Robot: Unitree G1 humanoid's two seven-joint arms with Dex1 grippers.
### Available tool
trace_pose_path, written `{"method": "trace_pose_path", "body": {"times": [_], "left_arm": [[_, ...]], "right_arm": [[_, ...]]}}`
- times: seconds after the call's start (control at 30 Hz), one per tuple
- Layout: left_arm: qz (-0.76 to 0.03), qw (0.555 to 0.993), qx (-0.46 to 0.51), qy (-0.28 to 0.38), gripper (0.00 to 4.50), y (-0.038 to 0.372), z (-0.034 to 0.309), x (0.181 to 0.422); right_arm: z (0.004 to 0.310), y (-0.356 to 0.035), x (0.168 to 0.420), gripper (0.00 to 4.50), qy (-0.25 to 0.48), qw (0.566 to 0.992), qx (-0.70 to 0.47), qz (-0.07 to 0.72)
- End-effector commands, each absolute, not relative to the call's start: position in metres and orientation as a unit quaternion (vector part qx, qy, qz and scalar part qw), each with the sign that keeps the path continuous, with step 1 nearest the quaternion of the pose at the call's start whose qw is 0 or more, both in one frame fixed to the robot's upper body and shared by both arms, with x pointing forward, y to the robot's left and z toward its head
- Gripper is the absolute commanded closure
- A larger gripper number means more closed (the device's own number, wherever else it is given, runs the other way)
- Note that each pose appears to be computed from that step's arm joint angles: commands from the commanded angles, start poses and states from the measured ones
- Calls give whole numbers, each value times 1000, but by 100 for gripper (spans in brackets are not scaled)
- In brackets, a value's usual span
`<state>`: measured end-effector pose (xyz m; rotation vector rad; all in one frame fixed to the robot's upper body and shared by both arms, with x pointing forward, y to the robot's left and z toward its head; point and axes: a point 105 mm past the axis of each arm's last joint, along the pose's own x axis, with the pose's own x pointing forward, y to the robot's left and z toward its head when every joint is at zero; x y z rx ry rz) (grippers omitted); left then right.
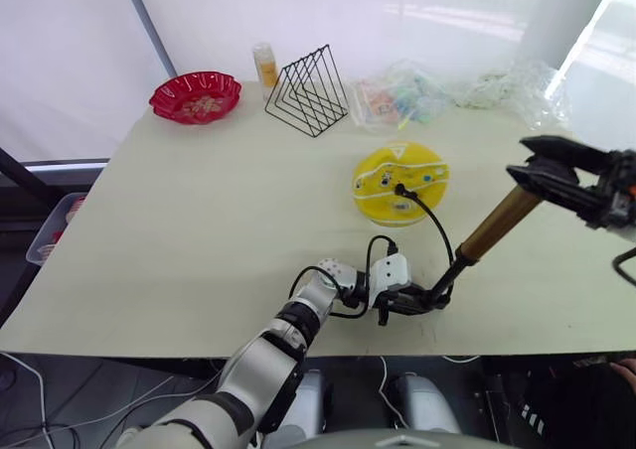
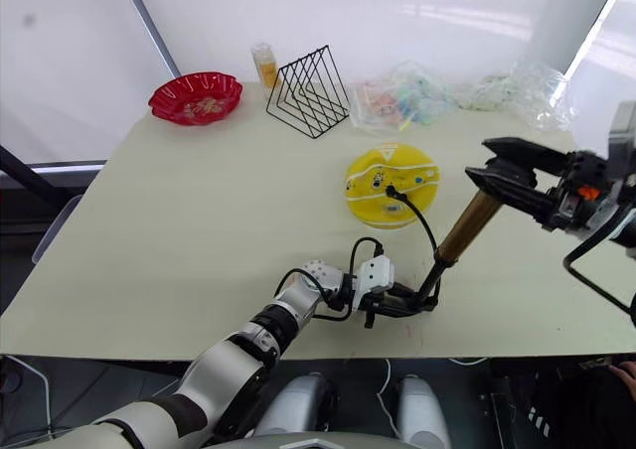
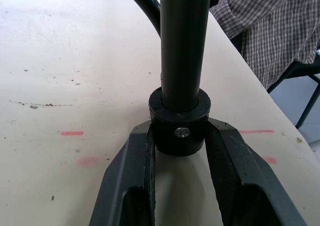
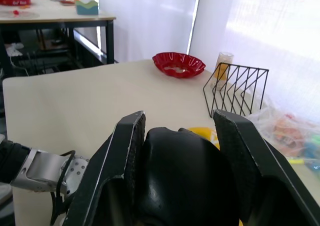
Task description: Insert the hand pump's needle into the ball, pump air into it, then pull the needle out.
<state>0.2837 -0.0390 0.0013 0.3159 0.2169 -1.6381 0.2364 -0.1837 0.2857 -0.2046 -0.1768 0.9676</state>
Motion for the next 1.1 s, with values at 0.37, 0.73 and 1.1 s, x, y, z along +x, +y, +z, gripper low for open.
{"method": "trace_pose_path", "body": {"times": [0.37, 0.73, 1.1], "left_arm": [[-707, 661, 166, 192, 350, -16, -38, 275], [-698, 668, 192, 169, 350, -18, -36, 280], [-684, 673, 224, 170, 350, -14, -43, 283]], "right_arm": [[222, -167, 229, 272, -55, 877, -100, 466], [118, -156, 224, 272, 22, 876, -99, 472], [145, -157, 227, 272, -65, 878, -112, 461]]}}
